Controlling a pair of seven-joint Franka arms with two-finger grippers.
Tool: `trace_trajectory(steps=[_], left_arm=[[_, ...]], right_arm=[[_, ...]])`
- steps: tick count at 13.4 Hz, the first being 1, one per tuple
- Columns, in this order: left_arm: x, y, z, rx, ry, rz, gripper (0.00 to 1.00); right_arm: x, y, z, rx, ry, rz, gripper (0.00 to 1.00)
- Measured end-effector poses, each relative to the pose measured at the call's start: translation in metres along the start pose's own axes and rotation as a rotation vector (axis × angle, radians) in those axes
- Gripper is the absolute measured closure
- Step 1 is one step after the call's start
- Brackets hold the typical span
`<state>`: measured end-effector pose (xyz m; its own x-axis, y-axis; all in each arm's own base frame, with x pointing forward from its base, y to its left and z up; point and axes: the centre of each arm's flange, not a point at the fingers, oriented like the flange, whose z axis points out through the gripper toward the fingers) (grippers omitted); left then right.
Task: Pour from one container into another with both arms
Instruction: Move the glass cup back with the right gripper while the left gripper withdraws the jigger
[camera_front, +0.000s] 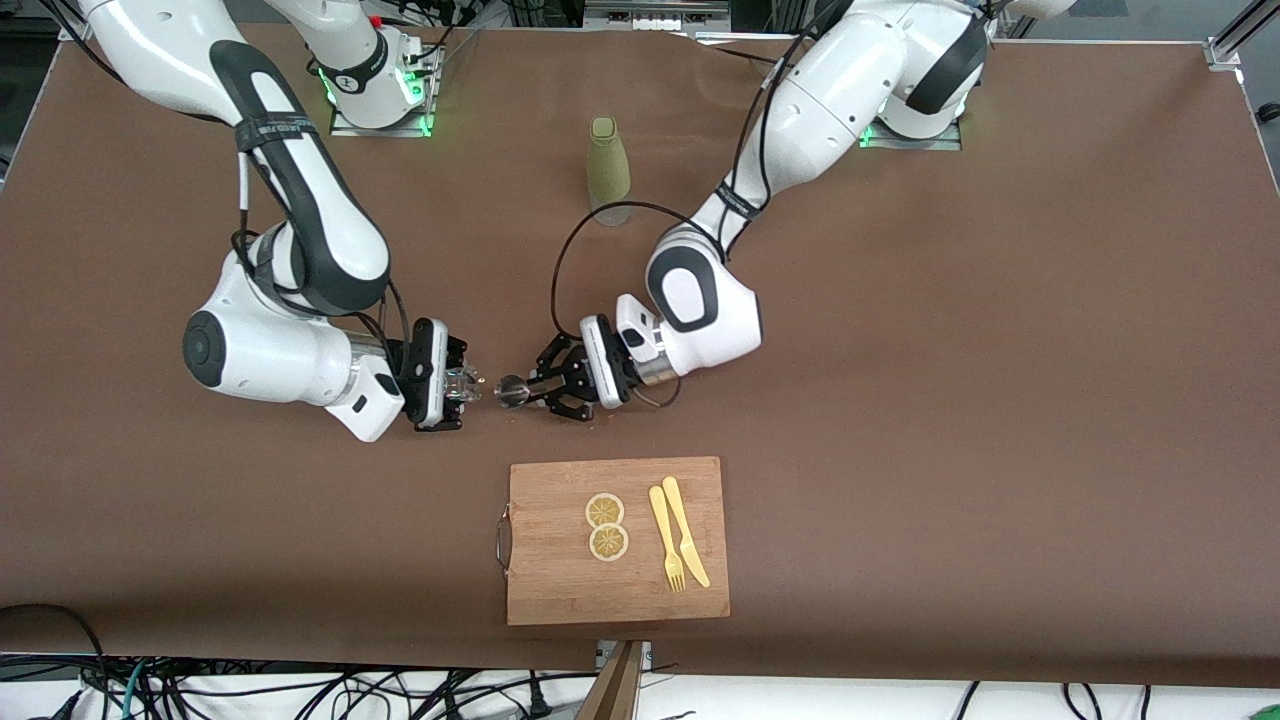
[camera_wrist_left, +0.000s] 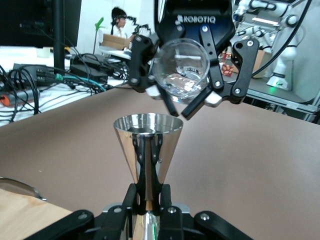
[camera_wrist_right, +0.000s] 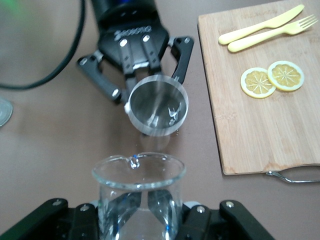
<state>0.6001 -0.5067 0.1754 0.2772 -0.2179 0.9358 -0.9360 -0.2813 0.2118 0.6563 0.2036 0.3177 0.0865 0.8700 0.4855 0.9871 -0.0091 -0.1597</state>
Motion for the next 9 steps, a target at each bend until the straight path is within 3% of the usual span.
trace_trajectory(steps=[5,9], left_arm=[[-0.04,-0.052,-0.076,-0.108,0.054,0.123,0.79],[-0.02,-0.115,-0.212,-0.286,-0.029,0.315,0.79]], right_arm=[[-0.055,0.006,-0.017,0.032,0.14,-0.038,0.87],[-0.081,0.008,-0.026,0.039,0.224,-0.069,0.87]])
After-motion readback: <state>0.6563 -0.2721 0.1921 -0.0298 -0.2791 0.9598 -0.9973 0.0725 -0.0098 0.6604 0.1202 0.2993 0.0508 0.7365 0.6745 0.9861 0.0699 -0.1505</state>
